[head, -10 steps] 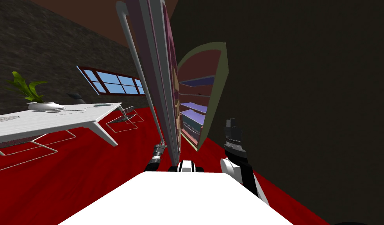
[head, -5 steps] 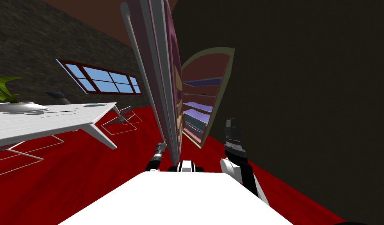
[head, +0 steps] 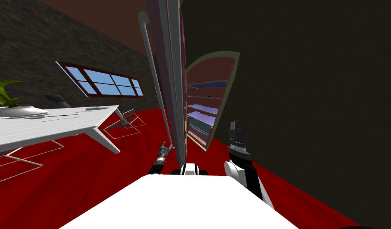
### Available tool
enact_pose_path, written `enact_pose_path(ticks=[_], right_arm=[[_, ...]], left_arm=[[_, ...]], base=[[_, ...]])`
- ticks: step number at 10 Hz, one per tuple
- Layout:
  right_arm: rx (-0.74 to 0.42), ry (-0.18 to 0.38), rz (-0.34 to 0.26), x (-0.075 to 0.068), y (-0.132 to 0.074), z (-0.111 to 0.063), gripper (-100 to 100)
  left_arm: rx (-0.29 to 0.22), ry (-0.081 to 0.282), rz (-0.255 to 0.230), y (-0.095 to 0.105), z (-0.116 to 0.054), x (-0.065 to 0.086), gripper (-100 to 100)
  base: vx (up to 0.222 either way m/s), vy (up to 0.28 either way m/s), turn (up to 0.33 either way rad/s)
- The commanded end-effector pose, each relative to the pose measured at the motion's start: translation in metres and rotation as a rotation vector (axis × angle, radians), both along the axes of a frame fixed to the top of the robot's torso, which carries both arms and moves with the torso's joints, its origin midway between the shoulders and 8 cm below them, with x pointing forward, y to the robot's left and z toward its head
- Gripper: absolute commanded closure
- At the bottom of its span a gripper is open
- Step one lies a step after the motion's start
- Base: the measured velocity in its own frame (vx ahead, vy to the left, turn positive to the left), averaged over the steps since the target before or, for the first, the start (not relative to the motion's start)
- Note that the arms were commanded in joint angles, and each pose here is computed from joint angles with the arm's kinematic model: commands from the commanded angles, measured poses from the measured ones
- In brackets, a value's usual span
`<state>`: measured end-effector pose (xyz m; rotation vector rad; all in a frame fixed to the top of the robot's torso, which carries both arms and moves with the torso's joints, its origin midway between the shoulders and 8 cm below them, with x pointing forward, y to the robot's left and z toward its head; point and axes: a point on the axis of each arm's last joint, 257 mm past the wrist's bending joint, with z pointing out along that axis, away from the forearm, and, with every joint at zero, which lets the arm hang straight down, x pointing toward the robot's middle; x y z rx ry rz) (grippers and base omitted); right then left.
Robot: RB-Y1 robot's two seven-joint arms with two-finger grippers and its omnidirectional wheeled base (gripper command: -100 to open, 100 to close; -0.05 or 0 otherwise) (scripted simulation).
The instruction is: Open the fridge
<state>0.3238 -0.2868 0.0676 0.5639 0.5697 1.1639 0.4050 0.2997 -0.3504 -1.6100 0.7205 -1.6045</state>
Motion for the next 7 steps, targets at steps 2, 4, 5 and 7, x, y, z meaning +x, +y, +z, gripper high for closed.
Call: enact_pose_path(ticks=[2, 4, 5, 7], right_arm=[[0.000, 0.000, 0.000, 0.000, 0.000, 0.000, 0], [-0.001, 0.000, 0.000, 0.000, 0.000, 0.000, 0], [-0.001, 0.000, 0.000, 0.000, 0.000, 0.000, 0], [-0.001, 0.000, 0.000, 0.000, 0.000, 0.000, 0]], left_arm=[[-0.001, -0.002, -0.034, -0.007, 0.002, 0.003, 100], [-0.002, -0.004, -0.057, -0.012, 0.003, 0.004, 100], [-0.003, -0.004, -0.069, -0.015, 0.004, 0.005, 100], [-0.004, -0.006, -0.103, -0.022, 0.006, 0.007, 100]], base=[[-0.023, 0.216, -0.119], [-0.004, 0.314, -0.090], [-0.001, 0.264, -0.085], [0.003, 0.299, -0.140]])
